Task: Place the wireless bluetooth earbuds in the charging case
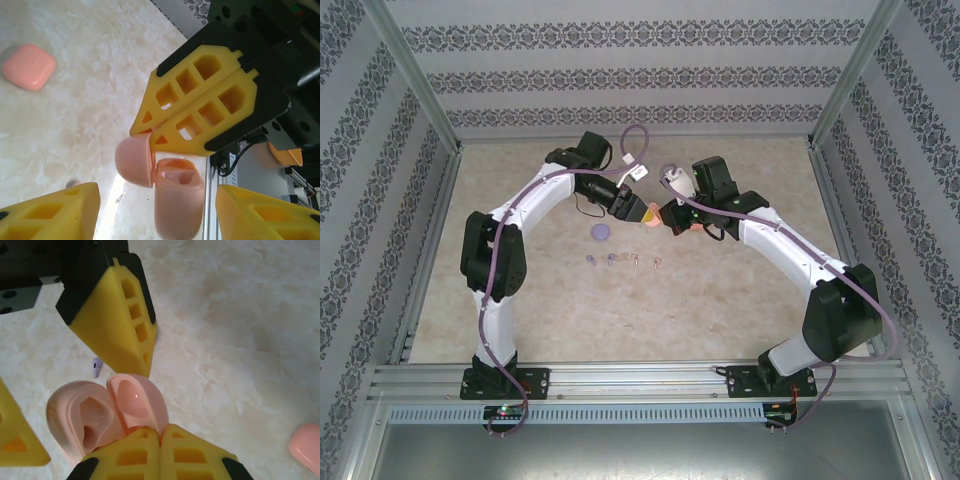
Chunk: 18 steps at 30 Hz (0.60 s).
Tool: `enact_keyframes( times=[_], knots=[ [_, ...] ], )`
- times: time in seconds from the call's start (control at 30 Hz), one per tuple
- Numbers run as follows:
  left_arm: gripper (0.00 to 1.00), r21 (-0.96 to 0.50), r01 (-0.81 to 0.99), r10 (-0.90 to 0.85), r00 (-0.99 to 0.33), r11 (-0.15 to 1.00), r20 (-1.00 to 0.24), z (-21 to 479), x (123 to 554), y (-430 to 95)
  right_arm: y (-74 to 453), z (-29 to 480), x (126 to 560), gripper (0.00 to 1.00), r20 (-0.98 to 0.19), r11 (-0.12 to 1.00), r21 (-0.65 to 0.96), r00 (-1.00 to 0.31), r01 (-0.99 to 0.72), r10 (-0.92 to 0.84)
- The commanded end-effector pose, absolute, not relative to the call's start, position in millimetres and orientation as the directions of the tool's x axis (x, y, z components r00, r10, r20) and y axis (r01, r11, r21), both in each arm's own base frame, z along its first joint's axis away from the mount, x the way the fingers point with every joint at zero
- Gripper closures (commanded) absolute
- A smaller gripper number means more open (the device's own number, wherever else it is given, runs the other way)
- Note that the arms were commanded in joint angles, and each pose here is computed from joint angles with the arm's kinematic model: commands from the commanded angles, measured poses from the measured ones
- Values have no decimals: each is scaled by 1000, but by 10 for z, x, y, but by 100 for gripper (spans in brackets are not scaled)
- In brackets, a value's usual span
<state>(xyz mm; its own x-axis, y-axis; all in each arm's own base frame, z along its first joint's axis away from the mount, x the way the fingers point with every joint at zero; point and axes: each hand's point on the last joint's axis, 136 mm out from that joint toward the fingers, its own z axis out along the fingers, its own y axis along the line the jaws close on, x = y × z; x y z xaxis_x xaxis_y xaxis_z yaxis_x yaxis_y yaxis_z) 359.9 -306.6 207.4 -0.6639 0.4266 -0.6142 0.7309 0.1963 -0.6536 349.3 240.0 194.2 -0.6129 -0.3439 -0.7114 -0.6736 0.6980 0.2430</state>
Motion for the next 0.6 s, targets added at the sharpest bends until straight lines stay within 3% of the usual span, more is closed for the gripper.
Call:
enact_keyframes(
  times=[0.0,0.57],
  knots=[
    [39,-678,722,440,-657,134,-612,2115,3502,-3133,2484,2168,3518,100,-752,675,240,-573,-697,-324],
    [49,-700,707,443,-662,102,-604,2098,3488,-3179,2513,2163,3532,100,-751,670,248,-576,-700,-324]
  ],
)
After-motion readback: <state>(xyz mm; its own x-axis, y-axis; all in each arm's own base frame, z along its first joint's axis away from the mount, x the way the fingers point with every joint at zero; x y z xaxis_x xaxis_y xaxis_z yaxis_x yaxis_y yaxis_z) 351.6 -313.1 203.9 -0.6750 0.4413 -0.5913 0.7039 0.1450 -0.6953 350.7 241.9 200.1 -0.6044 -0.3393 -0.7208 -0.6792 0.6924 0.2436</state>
